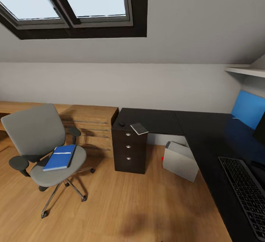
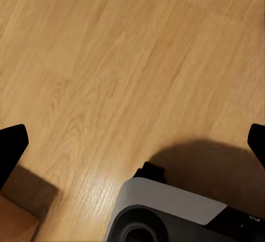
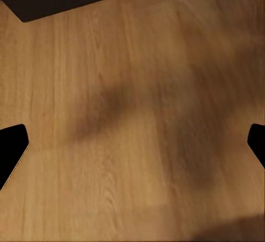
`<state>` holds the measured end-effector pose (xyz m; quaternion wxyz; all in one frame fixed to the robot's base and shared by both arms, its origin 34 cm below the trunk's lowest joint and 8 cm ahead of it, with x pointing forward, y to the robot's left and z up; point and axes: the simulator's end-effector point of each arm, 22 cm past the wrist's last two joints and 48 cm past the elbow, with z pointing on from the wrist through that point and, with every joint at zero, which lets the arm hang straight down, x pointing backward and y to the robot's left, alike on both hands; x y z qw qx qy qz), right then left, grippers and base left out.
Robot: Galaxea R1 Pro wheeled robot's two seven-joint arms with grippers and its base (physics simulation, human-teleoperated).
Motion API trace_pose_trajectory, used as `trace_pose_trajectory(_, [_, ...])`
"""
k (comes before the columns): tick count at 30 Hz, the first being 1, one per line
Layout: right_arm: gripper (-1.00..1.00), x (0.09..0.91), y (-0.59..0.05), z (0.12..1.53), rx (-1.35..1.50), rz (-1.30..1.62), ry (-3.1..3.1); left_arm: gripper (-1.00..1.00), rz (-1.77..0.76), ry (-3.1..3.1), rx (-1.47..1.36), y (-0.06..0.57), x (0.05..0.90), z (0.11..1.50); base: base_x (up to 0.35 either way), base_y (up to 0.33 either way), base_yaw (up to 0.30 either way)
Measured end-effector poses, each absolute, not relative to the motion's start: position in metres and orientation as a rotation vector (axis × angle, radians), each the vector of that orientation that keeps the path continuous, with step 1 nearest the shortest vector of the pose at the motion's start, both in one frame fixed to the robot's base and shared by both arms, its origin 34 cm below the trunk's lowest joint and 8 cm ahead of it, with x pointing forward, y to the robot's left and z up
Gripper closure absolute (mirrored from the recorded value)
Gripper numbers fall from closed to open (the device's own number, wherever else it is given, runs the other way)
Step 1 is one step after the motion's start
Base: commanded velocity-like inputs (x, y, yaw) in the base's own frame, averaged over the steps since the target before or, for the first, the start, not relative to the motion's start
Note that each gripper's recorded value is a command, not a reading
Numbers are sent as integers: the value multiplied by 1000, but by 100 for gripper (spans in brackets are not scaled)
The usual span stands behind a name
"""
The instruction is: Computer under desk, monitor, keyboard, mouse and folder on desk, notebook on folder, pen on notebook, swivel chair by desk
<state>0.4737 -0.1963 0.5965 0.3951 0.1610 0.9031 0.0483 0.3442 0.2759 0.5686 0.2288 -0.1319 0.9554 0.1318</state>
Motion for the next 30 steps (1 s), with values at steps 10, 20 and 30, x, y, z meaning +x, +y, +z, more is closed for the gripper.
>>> trace_pose_trajectory(10, [-100, 474, -196, 597, 409, 123, 2290, -100, 363, 2630, -363, 276, 344, 569, 240, 126, 0])
trace_pose_trajectory(20, [-100, 474, -196, 601, 409, 123, 2290, -100, 359, 2587, -379, 277, 352, 577, 44, 10, 0])
trace_pose_trajectory(30, [-100, 472, -196, 614, 409, 122, 2291, -100, 356, 2573, -388, 277, 354, 593, 1, 0, 0])
